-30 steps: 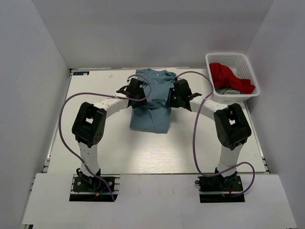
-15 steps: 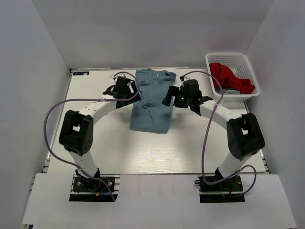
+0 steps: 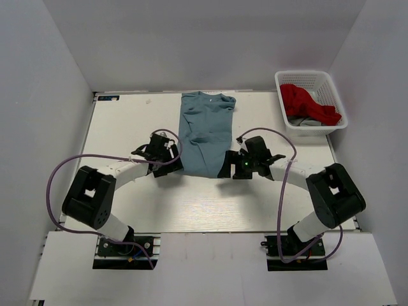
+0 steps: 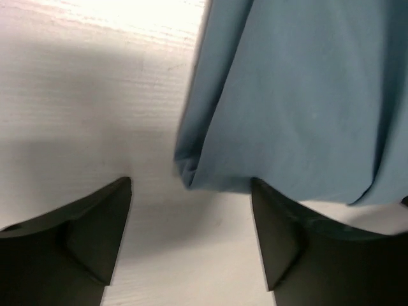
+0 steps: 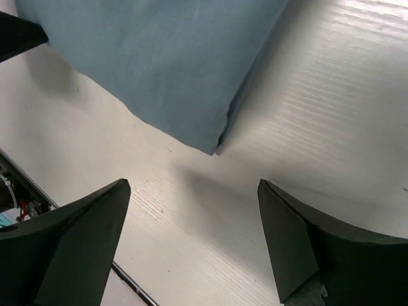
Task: Fold and stack the t-shirts
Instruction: Grab one side of the 2/3 rectangular tshirt with both arms
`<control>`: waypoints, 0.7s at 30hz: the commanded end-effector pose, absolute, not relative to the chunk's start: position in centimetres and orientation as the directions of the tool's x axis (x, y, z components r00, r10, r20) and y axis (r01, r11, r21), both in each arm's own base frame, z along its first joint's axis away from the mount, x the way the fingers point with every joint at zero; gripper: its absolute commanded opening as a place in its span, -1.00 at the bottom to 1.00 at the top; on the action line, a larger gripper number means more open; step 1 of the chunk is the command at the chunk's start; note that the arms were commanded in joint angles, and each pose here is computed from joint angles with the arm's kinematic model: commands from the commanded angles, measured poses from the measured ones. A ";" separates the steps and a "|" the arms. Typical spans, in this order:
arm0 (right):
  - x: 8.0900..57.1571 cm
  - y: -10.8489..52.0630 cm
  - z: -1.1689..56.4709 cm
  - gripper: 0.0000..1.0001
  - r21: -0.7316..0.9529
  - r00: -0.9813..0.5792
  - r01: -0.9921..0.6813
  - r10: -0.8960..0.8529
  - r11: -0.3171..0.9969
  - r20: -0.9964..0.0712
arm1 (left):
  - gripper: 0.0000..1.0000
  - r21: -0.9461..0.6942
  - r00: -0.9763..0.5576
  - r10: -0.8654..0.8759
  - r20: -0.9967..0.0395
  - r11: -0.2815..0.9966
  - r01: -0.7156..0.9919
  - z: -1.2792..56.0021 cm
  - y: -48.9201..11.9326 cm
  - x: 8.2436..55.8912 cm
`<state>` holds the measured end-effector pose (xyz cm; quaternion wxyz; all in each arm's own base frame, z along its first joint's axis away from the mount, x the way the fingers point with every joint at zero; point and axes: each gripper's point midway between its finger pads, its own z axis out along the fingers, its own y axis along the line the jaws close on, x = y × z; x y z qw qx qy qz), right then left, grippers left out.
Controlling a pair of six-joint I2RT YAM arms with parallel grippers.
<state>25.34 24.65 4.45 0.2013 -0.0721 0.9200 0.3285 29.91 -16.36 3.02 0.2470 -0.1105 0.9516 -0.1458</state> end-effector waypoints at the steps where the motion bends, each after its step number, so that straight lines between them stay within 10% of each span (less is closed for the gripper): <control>1: 26.0 26.2 5.0 0.72 0.594 -0.889 -0.314 -0.009 0.741 -0.458 | 0.60 -0.377 -0.846 -0.289 -0.448 0.919 -0.114 2.8 -17.3 30.7; 11: 26.4 27.2 1.9 0.14 0.586 -0.900 -0.293 -0.010 0.756 -0.436 | -0.16 -0.379 -0.885 -0.242 -0.397 0.922 -0.082 -0.2 -18.1 30.2; 14: 26.6 27.1 1.7 -0.45 0.573 -0.902 -0.291 -0.021 0.766 -0.431 | -0.72 -0.388 -0.896 -0.227 -0.382 0.919 -0.068 -0.4 -18.4 29.9; 15: 26.5 27.0 1.8 -0.99 0.568 -0.901 -0.293 -0.024 0.769 -0.432 | -0.94 -0.393 -0.903 -0.223 -0.368 0.917 -0.067 -0.5 -18.5 29.6; 21: 22.8 25.9 5.7 -1.00 0.578 -0.916 -0.339 -0.121 0.743 -0.382 | -1.00 -0.496 -0.937 -0.179 -0.300 0.868 -0.007 3.4 -19.8 25.5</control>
